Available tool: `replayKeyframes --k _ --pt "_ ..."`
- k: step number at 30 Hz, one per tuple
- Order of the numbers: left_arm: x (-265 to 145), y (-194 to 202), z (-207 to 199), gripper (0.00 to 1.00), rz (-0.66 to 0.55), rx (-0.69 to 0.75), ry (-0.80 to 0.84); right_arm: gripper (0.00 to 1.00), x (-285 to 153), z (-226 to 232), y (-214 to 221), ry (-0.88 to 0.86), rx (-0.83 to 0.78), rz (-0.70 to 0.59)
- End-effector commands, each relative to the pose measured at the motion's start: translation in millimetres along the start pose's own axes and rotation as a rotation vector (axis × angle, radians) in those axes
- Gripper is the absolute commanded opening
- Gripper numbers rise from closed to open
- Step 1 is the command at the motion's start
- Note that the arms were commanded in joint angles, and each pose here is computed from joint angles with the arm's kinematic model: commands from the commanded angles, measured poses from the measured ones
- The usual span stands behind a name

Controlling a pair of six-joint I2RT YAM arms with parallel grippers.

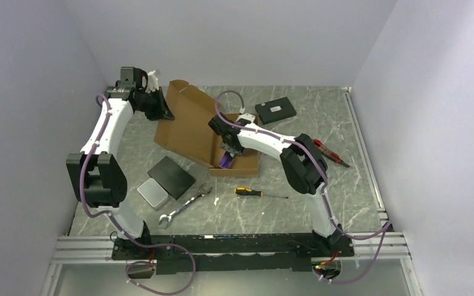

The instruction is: Unpack the express box

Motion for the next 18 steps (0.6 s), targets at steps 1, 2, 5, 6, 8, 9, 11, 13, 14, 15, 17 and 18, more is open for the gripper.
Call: replayKeyframes --k 1,2,5,6,8,9,11,13,14,15,17,18 --pt "-22.3 -18.5 3.1 0.03 -0.122 -0.016 0.009 0.32 -50.1 32.4 -40.8 -0.133 0.03 -0.09" --pt "-22.9 -18.7 7.3 0.03 -0.127 -0.033 0.004 0.32 -56.0 35.4 -45.8 -0.147 0.025 -0.103" --pt "-26.9 -20.2 21.8 0.02 -0.152 -0.097 -0.006 0.31 -76.8 47.4 -61.5 -0.205 0.003 -0.137" --pt "-29.0 -21.4 28.3 0.02 -0.167 -0.122 -0.01 0.31 -84.3 50.2 -68.2 -0.22 -0.002 -0.153" --pt "-33.9 -22.6 41.8 0.01 -0.195 -0.183 -0.013 0.29 -103.3 57.6 -82.8 -0.264 0.0 -0.189" --pt "-36.1 -22.6 47.0 0.01 -0.209 -0.209 -0.013 0.28 -111.4 60.6 -89.7 -0.287 -0.009 -0.208" --pt "-41.2 -22.4 56.9 0.01 -0.243 -0.252 -0.023 0.27 -130.7 65.0 -104.2 -0.329 -0.019 -0.249" --pt "-49.3 -21.9 67.6 0.03 -0.278 -0.296 -0.064 0.25 -150.9 66.6 -118.9 -0.368 -0.026 -0.293" --pt "-54.4 -21.7 72.7 0.03 -0.298 -0.318 -0.087 0.25 -160.1 64.6 -126.5 -0.375 -0.021 -0.321" --pt "-59.3 -20.9 78.2 0.04 -0.317 -0.342 -0.115 0.24 -167.0 61.3 -132.2 -0.378 -0.02 -0.345" --pt "-71.2 -18.3 89.1 0.05 -0.366 -0.393 -0.173 0.23 -177.0 50.5 -142.3 -0.371 -0.015 -0.386" --pt "-76.5 -17.2 93.8 0.07 -0.389 -0.41 -0.196 0.23 -181.4 44.2 -147.1 -0.366 -0.01 -0.404"
Point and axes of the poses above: each gripper's point midway between its finger pads, its own x axis out along the fingers, its own z axis along the line the jaws close on, y = z × x, the point moved 5 cm from there along -x, back along the fingers, and after that the axes turned 11 degrees about x, right-handed, at the moved point
